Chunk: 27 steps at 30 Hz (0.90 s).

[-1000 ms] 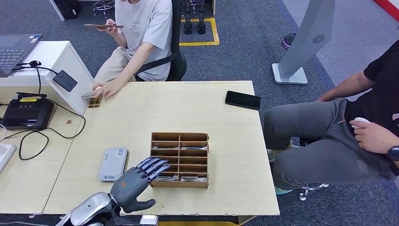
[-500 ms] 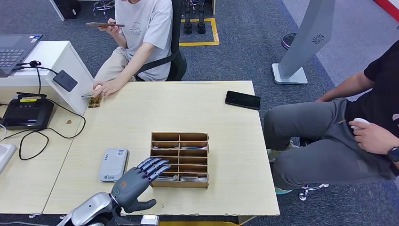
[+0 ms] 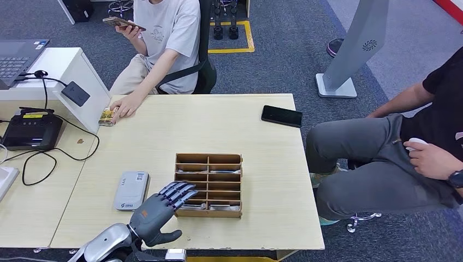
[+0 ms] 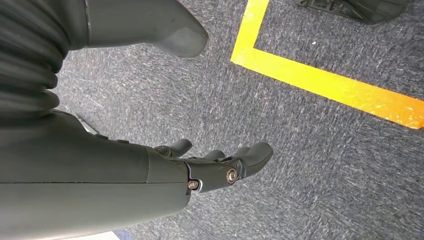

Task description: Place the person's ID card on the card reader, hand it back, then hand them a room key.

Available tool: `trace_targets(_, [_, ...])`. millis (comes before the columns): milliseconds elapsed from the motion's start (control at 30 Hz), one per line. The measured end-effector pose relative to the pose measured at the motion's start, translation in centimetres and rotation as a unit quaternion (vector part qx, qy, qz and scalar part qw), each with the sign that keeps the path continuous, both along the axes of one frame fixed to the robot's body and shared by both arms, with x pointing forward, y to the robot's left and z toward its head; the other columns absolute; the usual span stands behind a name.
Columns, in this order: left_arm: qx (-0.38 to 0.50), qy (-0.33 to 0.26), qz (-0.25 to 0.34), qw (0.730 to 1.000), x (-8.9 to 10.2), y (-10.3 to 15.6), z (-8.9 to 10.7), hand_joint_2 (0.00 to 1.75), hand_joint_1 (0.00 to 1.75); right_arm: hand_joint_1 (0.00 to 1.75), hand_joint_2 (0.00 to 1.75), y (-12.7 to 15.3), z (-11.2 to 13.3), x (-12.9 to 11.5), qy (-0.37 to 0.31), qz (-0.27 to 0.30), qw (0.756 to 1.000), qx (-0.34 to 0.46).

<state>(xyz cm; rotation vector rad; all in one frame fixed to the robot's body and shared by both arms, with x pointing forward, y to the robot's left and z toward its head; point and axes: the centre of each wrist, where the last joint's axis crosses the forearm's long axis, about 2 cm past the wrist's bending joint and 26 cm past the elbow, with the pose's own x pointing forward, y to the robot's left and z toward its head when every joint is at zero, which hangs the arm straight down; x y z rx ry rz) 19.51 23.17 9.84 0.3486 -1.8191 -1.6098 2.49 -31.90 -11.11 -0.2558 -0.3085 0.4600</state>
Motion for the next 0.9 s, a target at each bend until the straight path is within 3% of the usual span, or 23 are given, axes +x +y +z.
trace_targets(900, [-0.003, 0.001, 0.0, 1.0, -0.12, -0.22, -0.03, 1.75, 0.0, 0.0, 1.75, -0.05, 0.01, 0.03, -0.001, 0.0, 1.0, -0.001])
